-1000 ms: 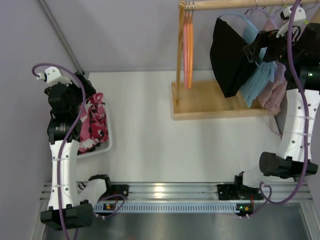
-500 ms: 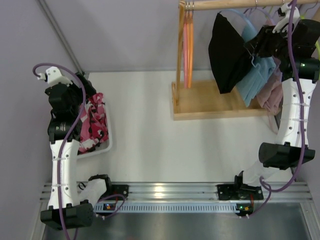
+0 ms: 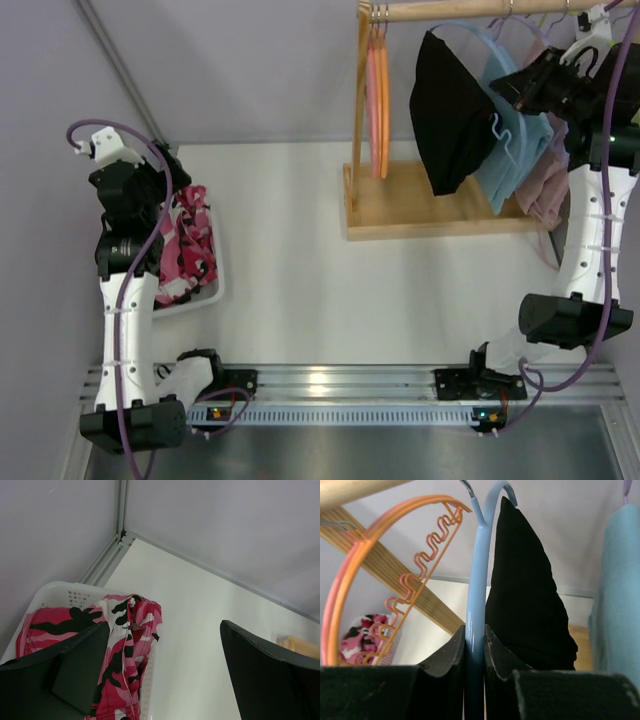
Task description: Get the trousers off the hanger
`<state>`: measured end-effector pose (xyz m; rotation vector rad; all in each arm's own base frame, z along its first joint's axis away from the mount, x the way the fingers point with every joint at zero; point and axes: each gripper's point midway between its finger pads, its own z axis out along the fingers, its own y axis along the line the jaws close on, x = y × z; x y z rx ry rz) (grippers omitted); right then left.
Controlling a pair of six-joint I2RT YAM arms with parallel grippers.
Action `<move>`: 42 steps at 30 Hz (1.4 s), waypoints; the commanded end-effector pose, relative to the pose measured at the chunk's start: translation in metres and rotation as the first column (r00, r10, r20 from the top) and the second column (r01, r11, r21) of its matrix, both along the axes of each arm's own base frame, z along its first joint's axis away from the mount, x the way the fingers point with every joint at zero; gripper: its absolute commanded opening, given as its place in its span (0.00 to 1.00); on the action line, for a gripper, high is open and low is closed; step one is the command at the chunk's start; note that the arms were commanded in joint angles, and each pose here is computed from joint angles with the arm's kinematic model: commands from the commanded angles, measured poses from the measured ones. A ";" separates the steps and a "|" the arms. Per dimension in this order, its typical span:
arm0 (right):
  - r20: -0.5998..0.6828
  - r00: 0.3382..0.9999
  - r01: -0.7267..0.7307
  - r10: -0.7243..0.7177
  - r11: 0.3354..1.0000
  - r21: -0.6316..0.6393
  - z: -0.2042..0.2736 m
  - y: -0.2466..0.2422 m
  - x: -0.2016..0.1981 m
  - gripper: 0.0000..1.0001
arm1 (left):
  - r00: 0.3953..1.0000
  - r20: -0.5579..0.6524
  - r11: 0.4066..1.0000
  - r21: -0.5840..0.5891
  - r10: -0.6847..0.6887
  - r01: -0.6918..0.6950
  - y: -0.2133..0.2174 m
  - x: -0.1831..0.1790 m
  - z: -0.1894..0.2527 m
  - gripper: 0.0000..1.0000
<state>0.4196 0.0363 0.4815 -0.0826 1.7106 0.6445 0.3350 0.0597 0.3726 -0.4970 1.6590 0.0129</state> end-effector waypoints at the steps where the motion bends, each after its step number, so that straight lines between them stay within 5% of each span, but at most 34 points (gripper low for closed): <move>1: 0.286 0.957 -0.068 0.056 0.997 0.031 0.091 0.016 -0.048 0.00 | 0.996 0.087 0.999 0.034 -0.013 0.010 -0.001 0.000 0.036 0.98; 14: 0.354 0.934 -0.100 0.058 0.990 0.102 0.123 0.013 -0.076 0.00 | 0.983 0.126 0.983 0.136 -0.136 0.119 -0.017 -0.003 0.056 0.98; 18: 0.320 0.946 -0.082 0.055 0.994 0.072 0.111 0.013 -0.085 0.00 | 0.896 0.116 0.888 0.233 -0.430 0.396 -0.066 -0.005 0.060 0.99; 25: 0.279 0.959 -0.069 0.053 0.997 0.047 0.083 0.017 -0.117 0.00 | 0.763 0.089 0.734 0.365 -0.641 0.573 -0.103 -0.020 0.057 0.99; 32: 0.219 0.975 -0.038 0.029 0.998 0.040 0.052 0.026 -0.160 0.00 | 0.640 -0.010 0.553 0.494 -0.768 0.671 -0.139 -0.035 0.028 0.99; 35: 0.174 0.985 -0.021 0.010 0.998 0.059 0.032 0.029 -0.174 0.00 | 0.546 -0.103 0.432 0.498 -0.831 0.752 -0.173 -0.047 -0.007 0.99; 41: 0.116 0.991 0.049 -0.061 0.993 0.106 0.003 0.030 -0.200 0.00 | 0.459 -0.197 0.321 0.485 -0.866 0.813 -0.217 -0.064 -0.045 0.99; 42: 0.105 0.992 0.059 -0.071 0.992 0.114 -0.001 0.030 -0.202 0.00 | 0.398 -0.216 0.259 0.478 -0.892 0.839 -0.238 -0.075 -0.053 0.98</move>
